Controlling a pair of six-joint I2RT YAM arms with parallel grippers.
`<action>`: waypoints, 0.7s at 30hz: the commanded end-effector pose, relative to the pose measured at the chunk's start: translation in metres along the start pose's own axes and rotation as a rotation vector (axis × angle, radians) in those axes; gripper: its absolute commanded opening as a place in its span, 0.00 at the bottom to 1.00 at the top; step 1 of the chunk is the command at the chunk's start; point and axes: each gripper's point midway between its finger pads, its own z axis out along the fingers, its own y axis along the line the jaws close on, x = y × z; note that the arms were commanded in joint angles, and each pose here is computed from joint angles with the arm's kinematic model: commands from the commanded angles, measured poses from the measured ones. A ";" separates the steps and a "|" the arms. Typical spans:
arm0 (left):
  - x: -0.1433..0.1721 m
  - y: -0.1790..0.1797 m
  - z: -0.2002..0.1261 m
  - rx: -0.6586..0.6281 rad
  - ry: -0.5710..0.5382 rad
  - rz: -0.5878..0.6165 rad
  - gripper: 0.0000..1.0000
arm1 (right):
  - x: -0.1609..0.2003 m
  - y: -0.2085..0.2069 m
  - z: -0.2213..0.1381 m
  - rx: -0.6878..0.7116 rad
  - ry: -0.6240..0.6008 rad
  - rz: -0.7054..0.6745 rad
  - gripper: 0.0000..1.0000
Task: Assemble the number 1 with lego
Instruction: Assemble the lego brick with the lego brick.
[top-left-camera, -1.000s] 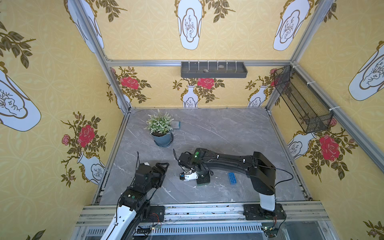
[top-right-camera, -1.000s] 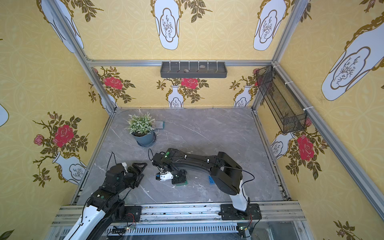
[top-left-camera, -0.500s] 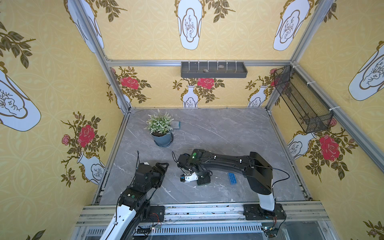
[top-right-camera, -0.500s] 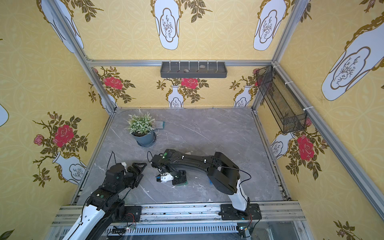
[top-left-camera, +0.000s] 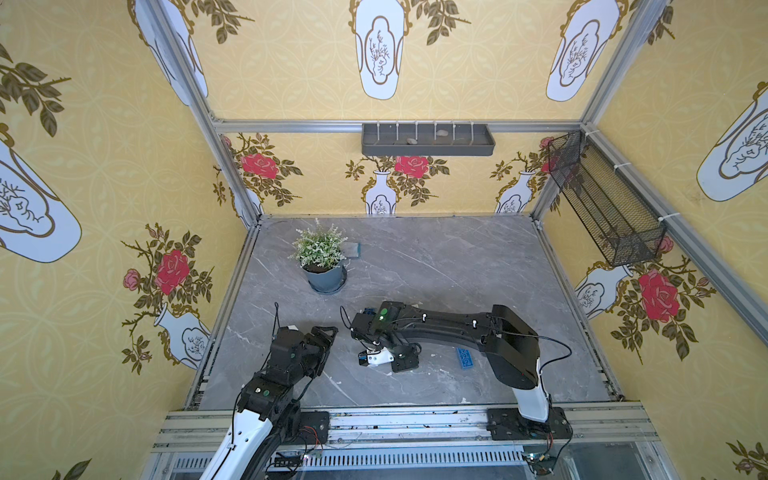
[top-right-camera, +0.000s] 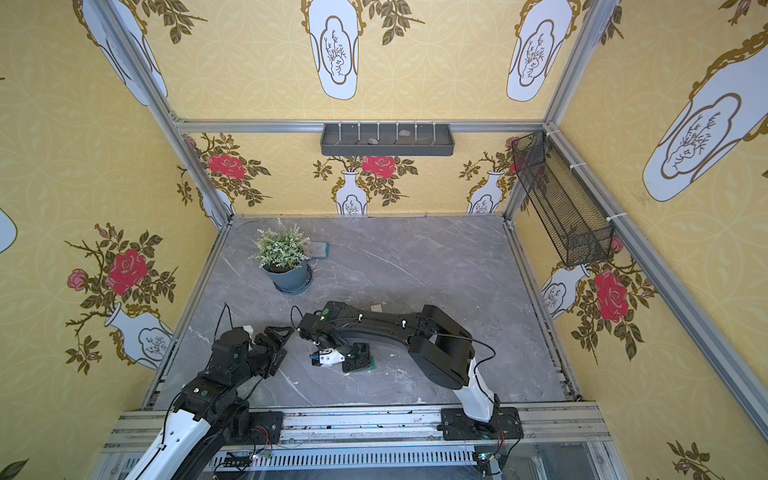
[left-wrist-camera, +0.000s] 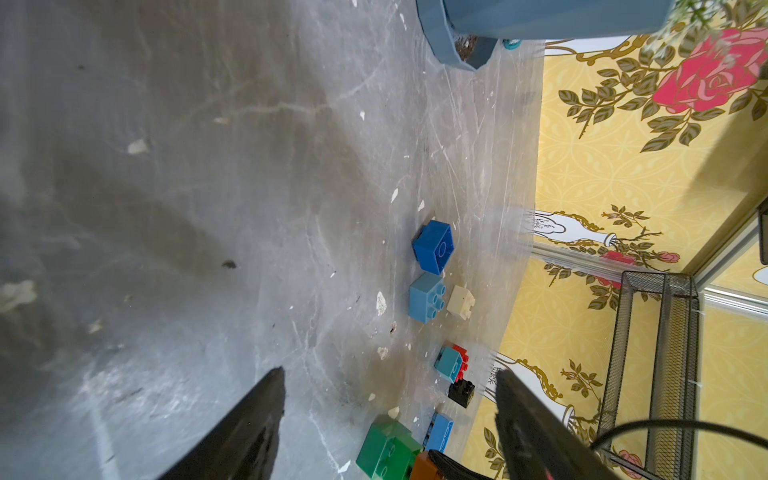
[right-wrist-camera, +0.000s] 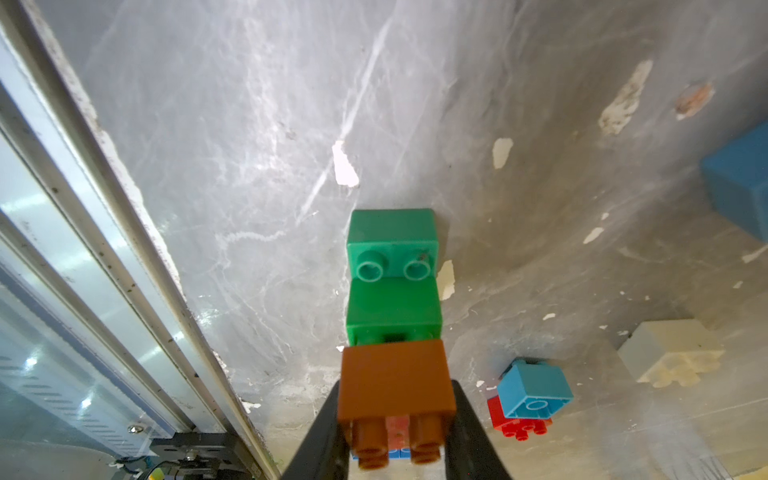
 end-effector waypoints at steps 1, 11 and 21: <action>0.001 0.002 0.001 -0.005 0.006 0.002 0.80 | 0.003 0.002 0.007 -0.009 0.031 0.028 0.20; 0.002 0.004 0.001 -0.009 0.009 0.003 0.80 | 0.001 0.003 0.013 -0.010 0.035 0.053 0.19; 0.002 0.006 0.001 -0.016 0.010 0.000 0.80 | -0.007 0.002 0.008 -0.002 -0.014 0.052 0.27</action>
